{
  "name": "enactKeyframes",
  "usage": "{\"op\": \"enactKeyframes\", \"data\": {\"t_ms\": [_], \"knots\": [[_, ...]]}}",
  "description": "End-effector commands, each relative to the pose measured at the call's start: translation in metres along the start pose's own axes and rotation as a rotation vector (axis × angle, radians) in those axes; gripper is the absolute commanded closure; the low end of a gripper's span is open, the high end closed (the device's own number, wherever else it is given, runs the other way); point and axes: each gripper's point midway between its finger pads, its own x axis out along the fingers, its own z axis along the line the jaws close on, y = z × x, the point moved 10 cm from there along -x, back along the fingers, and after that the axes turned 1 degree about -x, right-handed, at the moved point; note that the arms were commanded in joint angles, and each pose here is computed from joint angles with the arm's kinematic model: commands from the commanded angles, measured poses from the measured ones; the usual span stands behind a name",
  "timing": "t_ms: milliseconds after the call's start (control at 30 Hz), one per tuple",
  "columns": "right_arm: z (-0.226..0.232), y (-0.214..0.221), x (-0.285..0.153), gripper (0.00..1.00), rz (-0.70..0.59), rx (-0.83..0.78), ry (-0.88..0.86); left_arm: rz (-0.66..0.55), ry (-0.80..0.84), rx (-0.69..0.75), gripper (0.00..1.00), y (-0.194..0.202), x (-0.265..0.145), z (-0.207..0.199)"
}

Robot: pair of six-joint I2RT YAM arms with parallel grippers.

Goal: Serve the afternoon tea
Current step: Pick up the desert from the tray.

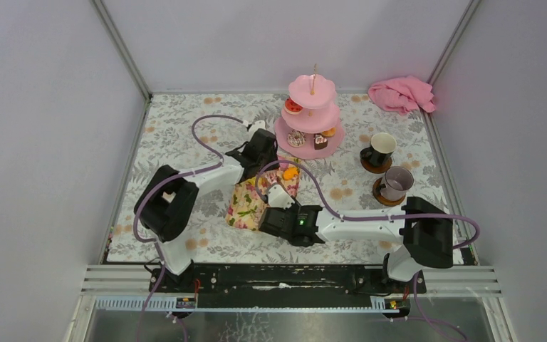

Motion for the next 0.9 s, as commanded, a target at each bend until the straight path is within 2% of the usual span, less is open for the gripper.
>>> {"op": "enactKeyframes", "data": {"t_ms": [0,700,867], "knots": [[-0.011,-0.012,-0.018,1.0,-0.05,0.052,-0.023,-0.112,0.034,-0.039,0.56,-0.031,-0.019,-0.019],[-0.036,-0.029,-0.054,1.0,-0.151,0.126,-0.002,-0.316,0.03,-0.125,0.52,-0.068,-0.063,-0.011],[-0.039,-0.034,-0.061,1.0,-0.168,0.142,-0.003,-0.334,0.024,-0.129,0.52,-0.07,-0.07,-0.008]]}}
